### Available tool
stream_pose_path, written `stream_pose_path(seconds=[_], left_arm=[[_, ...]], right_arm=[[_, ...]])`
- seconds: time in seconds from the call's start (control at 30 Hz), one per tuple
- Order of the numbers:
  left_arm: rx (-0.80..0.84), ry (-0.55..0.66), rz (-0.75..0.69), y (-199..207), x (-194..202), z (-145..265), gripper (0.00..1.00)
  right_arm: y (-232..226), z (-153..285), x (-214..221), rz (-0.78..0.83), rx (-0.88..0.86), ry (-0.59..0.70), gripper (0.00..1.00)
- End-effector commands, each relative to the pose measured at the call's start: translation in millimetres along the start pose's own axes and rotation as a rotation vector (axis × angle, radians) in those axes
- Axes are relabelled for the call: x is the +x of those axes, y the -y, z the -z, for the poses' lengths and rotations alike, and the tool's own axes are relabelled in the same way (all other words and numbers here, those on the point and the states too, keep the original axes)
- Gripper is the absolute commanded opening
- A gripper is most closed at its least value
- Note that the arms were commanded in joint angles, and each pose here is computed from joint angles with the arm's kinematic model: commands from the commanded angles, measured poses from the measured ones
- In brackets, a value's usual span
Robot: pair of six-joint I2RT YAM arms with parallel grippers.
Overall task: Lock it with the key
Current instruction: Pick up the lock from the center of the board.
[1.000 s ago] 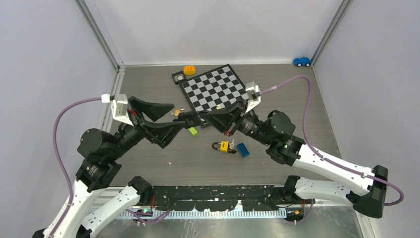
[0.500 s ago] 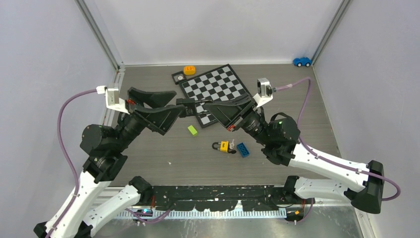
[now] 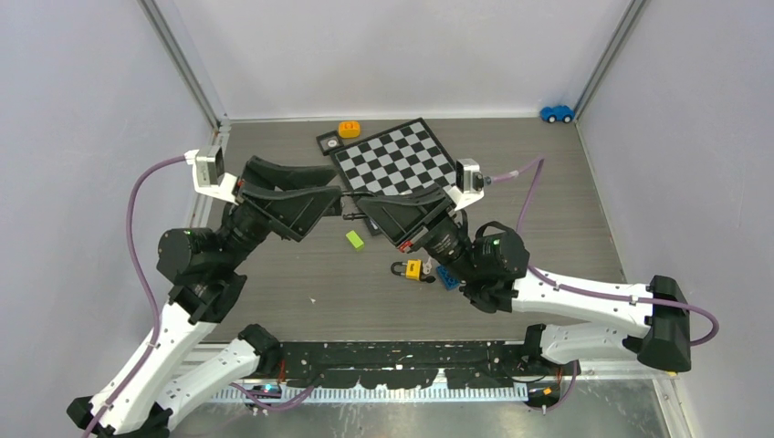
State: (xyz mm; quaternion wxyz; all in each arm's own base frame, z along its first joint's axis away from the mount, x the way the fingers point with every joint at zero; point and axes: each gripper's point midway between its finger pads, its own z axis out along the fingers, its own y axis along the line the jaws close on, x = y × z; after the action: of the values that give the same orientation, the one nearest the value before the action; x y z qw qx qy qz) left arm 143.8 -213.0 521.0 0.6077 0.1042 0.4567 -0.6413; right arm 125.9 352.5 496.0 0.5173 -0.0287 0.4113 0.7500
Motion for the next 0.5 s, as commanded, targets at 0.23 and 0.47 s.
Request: stream_pose_path(seconds=[0.23, 0.47], left_arm=[[0.062, 0.038, 0.011, 16.5, -11.2, 0.7, 0.58], [0.072, 0.031, 0.032, 14.4, -7.7, -3.1, 0.47]], right_arm=[[-55.3, -4.3, -73.5, -0.060, -0.144, 0.283, 0.00], [-48.4, -6.6, -67.2, -0.102, -0.137, 0.296, 0.00]])
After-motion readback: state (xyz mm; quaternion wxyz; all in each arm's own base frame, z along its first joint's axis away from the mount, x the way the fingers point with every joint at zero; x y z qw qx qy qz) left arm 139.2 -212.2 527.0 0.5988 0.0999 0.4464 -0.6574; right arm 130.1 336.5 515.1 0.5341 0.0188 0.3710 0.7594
